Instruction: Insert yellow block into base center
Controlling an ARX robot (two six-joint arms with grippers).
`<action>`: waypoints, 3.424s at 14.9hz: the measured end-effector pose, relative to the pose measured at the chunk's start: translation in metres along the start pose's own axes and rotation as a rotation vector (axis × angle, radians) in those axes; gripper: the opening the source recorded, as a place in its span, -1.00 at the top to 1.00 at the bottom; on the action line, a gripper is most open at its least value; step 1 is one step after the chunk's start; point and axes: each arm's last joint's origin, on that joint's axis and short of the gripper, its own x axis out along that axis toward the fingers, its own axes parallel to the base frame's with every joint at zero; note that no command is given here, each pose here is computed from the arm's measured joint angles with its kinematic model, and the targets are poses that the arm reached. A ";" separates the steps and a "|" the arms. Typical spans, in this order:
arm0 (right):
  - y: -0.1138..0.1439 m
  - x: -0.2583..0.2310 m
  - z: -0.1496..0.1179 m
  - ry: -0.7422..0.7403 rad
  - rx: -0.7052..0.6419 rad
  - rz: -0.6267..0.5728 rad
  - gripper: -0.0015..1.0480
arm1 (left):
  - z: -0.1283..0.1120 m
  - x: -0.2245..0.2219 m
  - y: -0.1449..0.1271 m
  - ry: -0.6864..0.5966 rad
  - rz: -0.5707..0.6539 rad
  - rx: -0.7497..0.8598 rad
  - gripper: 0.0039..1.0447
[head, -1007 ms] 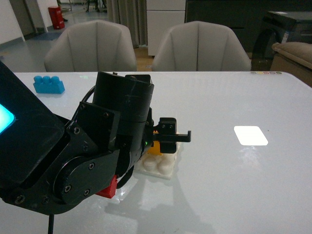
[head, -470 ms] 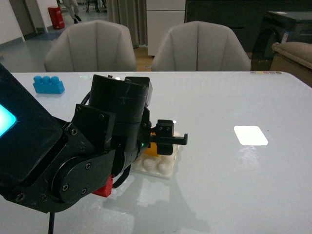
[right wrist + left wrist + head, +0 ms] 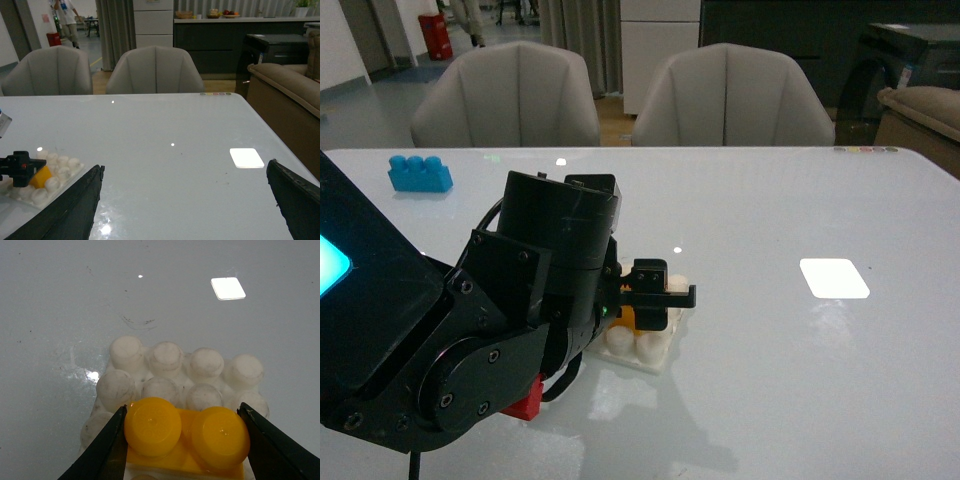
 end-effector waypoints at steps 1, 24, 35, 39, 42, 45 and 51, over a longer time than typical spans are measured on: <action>0.000 0.000 0.000 0.000 0.000 0.000 -0.88 | 0.000 0.000 0.000 0.000 0.002 -0.007 -0.11; 0.000 0.000 0.000 0.000 0.000 0.000 -0.88 | 0.043 -0.227 0.095 -0.492 0.183 0.034 0.48; 0.000 0.000 0.000 0.000 0.000 0.000 -0.88 | -0.012 -0.272 0.136 -0.490 0.184 0.035 0.97; 0.000 0.000 0.000 0.000 0.000 0.000 -0.88 | -0.013 -0.284 0.134 -0.511 0.179 0.037 0.97; 0.000 0.000 0.000 0.000 0.000 0.000 -0.88 | -0.015 -0.291 0.132 -0.520 0.179 0.038 0.97; 0.000 0.000 0.000 0.000 0.000 0.000 -0.88 | -0.017 -0.296 0.131 -0.518 0.179 0.038 0.97; 0.000 0.000 0.000 0.000 0.000 0.000 -0.88 | -0.021 -0.302 0.130 -0.518 0.179 0.038 0.97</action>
